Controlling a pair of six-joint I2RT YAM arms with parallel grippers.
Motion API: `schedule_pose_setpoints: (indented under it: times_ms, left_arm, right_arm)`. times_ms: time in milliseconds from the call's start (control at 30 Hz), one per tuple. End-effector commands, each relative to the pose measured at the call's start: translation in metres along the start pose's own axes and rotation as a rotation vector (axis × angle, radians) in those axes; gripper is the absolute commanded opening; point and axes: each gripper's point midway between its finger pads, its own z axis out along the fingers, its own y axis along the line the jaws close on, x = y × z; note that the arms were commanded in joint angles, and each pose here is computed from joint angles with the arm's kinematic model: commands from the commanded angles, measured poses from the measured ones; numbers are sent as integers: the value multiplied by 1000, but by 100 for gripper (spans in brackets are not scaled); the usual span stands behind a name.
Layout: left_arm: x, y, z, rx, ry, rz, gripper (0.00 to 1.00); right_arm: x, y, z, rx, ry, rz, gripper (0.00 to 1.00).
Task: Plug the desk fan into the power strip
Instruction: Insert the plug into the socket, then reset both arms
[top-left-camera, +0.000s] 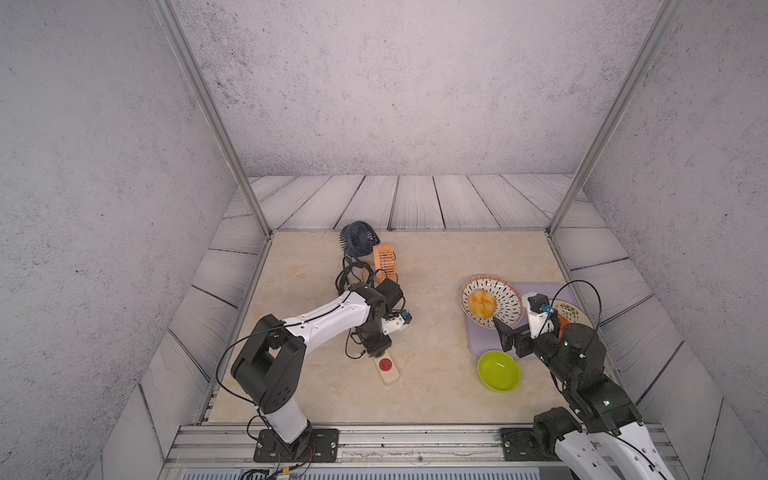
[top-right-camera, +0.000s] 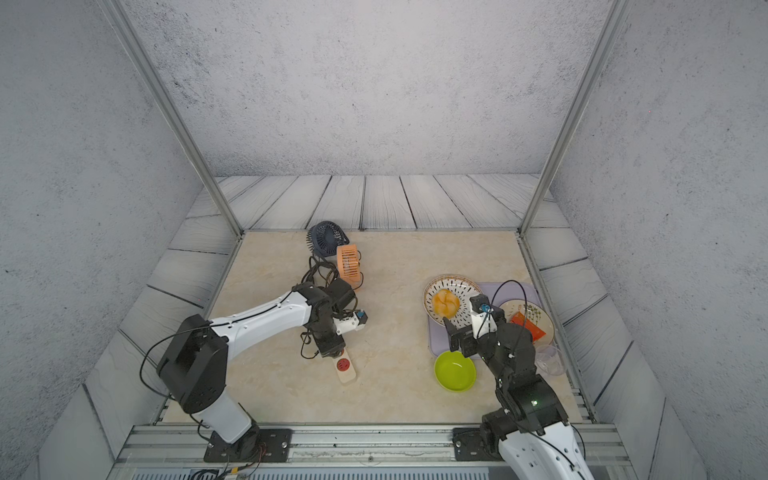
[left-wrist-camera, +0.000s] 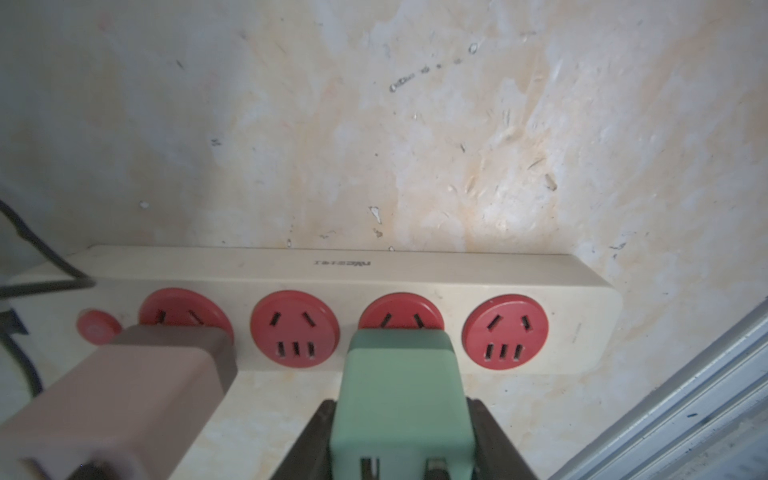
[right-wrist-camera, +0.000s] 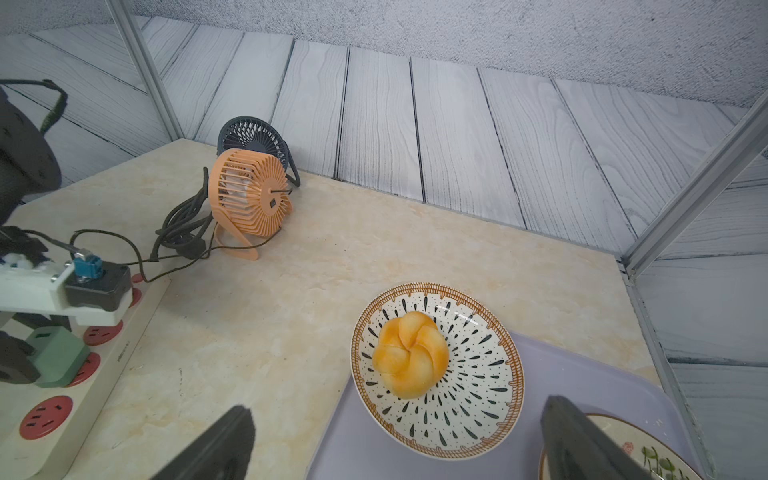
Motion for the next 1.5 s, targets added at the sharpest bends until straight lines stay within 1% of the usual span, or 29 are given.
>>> schedule_pose_setpoints:
  times_ms: [0, 67, 167, 367, 467, 567, 600, 633, 667, 767, 867, 933, 967, 1033, 1100, 1200, 1300, 1333, 1467]
  left_arm:
    - [-6, 8, -8, -53, -36, 8, 52]
    - [-11, 11, -27, -78, -85, 16, 60]
    - [-17, 10, -55, -94, -150, 38, 67]
    - [-30, 8, -114, -130, -303, 76, 75]
    - [-32, 14, -138, -184, -361, 73, 79]
    - [-29, 29, -154, -251, -409, 31, 84]
    - [-28, 37, -158, -278, -435, 3, 88]
    - [-26, 45, -161, -299, -460, -28, 95]
    - [-22, 55, -163, -319, -483, -63, 99]
    - [-11, 86, -170, -394, -573, -178, 100]
    - [6, 118, -169, -461, -645, -303, 100]
    - [18, 134, -160, -474, -669, -379, 100]
    - [24, 143, -154, -486, -680, -428, 100]
    - [34, 159, -141, -497, -699, -506, 100]
    - [47, 171, -121, -515, -698, -585, 100]
    - [58, 182, -102, -546, -740, -646, 100]
    - [70, 196, -89, -647, -783, -726, 100]
    - [76, 199, -82, -673, -781, -758, 100]
    - [81, 199, -59, -677, -821, -776, 100]
  right_arm:
    - [2, -3, 0, 18, 6, 4, 99]
    - [3, -3, 1, 16, 13, 6, 99]
    - [3, -3, 2, 14, 16, 5, 99]
    - [4, -4, 0, 24, 19, 3, 99]
    - [4, -5, 0, 27, 20, 3, 99]
    - [3, -6, 1, 36, 22, 10, 99]
    - [3, -7, 1, 40, 23, 18, 99]
    - [4, -8, 2, 46, 28, 26, 99]
    - [3, -10, 2, 54, 28, 32, 99]
    - [5, -20, 4, 116, 32, 41, 99]
    - [10, -41, 5, 237, 28, 41, 99]
    - [16, -56, 6, 329, 37, 26, 99]
    - [19, -66, 5, 396, 36, 31, 99]
    - [21, -81, 4, 490, 4, 72, 99]
    - [25, -86, 8, 523, -25, 81, 99]
    - [28, -94, 11, 578, -67, 73, 99]
    - [37, -102, 13, 642, -67, 68, 99]
    - [39, -103, 15, 650, -68, 63, 99]
    - [48, -105, 25, 659, -36, 27, 99]
